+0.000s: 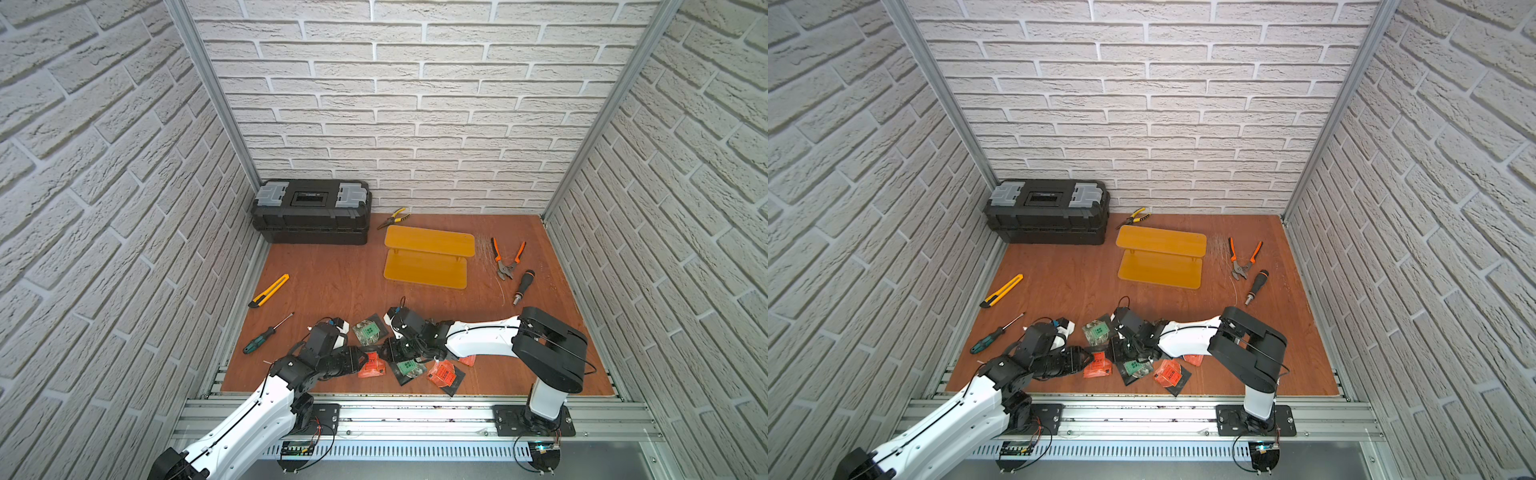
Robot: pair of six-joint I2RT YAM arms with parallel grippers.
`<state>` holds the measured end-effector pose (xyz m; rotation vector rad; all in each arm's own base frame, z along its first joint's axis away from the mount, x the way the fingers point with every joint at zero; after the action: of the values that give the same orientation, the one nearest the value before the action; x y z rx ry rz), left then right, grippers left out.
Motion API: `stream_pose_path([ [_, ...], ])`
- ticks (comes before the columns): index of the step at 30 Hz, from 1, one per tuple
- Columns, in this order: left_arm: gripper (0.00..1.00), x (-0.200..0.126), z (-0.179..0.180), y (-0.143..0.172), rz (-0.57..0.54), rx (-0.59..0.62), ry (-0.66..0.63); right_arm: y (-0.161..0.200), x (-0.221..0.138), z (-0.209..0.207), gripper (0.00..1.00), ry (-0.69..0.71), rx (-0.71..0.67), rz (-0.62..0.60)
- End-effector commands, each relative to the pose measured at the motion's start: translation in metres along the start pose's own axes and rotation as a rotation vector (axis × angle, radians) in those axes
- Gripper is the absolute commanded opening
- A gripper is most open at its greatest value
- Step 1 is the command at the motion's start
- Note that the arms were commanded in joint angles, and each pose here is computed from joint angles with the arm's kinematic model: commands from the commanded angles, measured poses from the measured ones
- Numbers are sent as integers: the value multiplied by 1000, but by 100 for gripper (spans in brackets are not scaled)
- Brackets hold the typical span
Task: Place the tea bags on the shelf by color
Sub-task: Pick up the tea bag from the center of the board.
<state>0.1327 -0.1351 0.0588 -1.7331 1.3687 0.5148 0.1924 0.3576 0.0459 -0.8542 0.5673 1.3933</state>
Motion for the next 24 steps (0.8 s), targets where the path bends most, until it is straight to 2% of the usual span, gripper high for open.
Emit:
stream_pose_path([
  [1,47,-6,-6,-10,-42,15,2,-5,1,6,35,-24,6,-14],
  [9,47,-4,-14,-16,-72,25,57,-6,1,5,35,-27,9,-14],
  [24,47,9,-8,-11,-43,26,57,-9,1,4,35,-36,14,-15],
])
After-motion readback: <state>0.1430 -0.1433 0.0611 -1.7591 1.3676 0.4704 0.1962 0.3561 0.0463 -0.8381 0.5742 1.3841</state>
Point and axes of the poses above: each gripper's point midway between its finger pads, its own x axis out along the fingers, its own z axis along the line the jaws close on, y = z × x, the point moved 3 cm from there along -x, back along the fingers, and after that the axes turned 8 degrees about x, right-handed, at the moved point
